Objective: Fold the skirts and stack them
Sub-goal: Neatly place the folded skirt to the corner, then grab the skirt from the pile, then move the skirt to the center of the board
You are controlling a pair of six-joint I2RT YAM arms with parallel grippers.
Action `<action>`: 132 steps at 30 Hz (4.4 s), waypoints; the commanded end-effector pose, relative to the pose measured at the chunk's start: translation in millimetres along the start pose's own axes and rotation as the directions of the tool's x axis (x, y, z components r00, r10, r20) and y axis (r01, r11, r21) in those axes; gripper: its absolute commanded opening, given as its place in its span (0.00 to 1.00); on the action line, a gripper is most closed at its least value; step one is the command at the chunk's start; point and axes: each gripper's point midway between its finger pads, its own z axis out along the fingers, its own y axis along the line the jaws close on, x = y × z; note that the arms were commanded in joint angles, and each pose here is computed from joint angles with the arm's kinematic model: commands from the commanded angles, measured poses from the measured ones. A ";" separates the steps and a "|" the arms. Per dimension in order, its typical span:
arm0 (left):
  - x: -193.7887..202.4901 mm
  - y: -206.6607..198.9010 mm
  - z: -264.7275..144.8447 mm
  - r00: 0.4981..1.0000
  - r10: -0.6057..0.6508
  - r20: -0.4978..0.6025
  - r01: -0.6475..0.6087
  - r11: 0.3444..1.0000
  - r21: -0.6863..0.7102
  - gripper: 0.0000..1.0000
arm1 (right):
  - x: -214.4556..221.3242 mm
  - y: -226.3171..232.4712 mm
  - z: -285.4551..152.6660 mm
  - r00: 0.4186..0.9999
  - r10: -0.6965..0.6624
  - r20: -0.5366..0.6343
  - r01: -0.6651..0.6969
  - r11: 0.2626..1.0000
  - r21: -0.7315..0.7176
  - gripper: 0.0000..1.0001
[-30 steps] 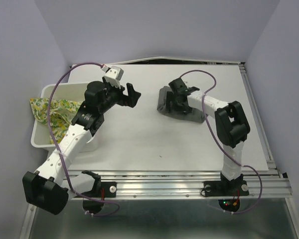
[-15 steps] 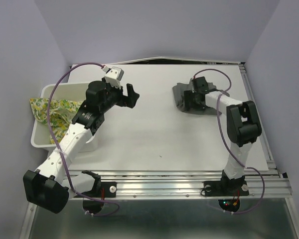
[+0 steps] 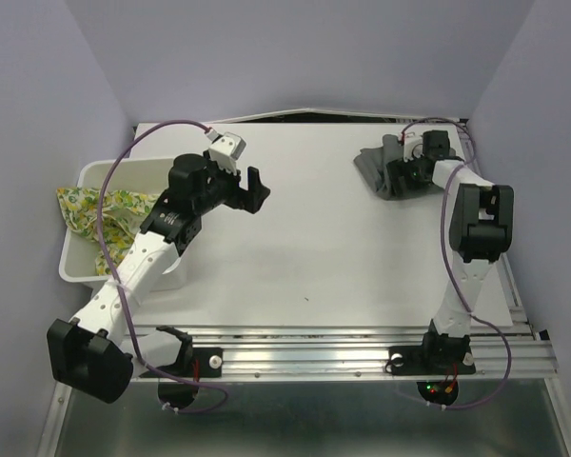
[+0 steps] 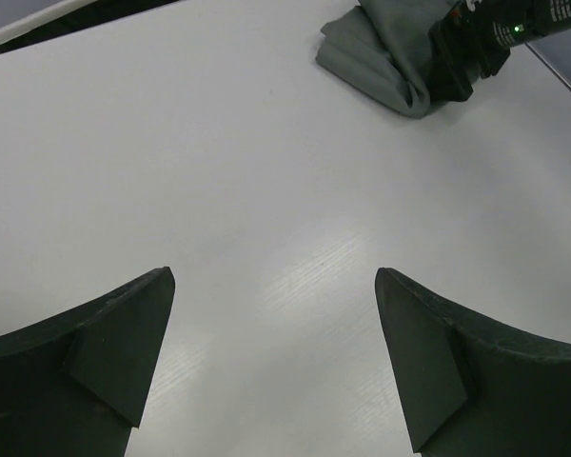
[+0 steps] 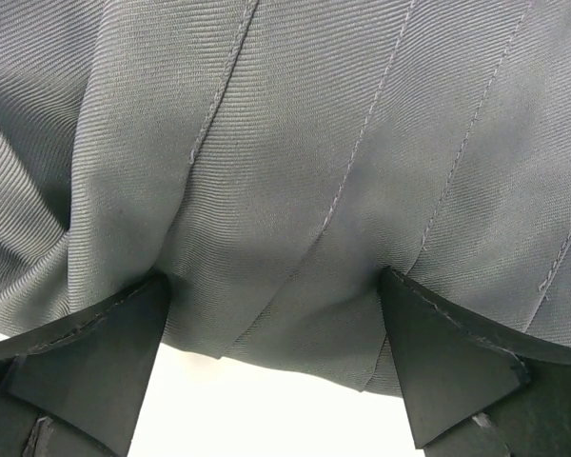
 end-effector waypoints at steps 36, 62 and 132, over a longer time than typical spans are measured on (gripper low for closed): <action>-129.1 47.7 -52.9 0.980 0.169 0.108 -0.137 0.957 -0.255 0.98 | -228.1 -15.3 -219.6 0.835 0.133 0.533 -0.061 0.987 -0.150 1.00; 10.9 272.0 -279.9 0.301 0.211 -0.930 -0.771 0.627 -0.107 0.98 | -23.3 122.8 -205.4 0.987 0.112 0.119 -0.037 0.863 -0.503 1.00; -345.3 0.6 -111.4 0.674 0.651 0.349 -0.434 0.731 -0.526 0.00 | -80.3 87.3 -264.6 0.933 0.127 0.336 0.007 0.929 -0.369 1.00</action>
